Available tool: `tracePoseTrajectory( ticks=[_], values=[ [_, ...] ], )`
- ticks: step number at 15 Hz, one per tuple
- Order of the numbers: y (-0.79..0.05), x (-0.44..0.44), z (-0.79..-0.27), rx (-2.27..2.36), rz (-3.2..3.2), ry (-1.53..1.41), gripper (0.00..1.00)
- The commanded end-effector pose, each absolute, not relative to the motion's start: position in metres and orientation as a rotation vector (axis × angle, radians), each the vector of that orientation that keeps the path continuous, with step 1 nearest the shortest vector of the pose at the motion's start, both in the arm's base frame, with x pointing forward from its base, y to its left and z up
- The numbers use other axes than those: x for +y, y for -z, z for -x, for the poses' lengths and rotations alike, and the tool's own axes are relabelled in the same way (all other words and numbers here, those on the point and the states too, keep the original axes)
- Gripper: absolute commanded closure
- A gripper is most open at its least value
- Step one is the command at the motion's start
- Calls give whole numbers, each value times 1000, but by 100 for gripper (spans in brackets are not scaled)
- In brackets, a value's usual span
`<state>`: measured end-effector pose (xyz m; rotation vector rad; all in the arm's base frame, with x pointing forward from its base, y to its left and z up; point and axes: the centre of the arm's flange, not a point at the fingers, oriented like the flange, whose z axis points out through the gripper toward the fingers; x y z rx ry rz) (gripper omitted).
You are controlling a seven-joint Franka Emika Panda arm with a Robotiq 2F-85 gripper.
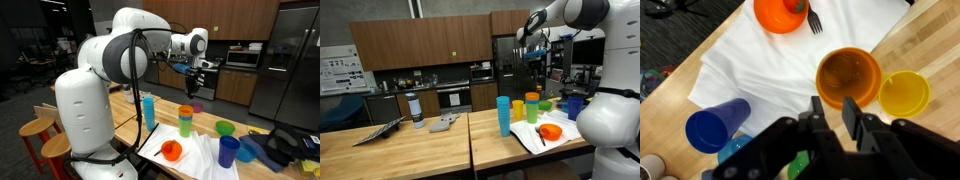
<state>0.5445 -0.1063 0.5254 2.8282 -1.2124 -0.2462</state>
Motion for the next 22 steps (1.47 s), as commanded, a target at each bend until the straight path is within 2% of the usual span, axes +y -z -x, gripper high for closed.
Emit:
tracePoseTrajectory(
  ticks=[1,14,15,17,22],
  values=[
    [-525,-106,-544,-1212,-2828,246,71],
    [-525,-106,-545,-1212,-2828,246,71],
    [-525,-106,-545,-1212,-2828,246,46],
    [-536,-117,-542,-1355,-2843,184,42],
    [-554,-158,-547,-1726,-2758,-4,10]
  ],
)
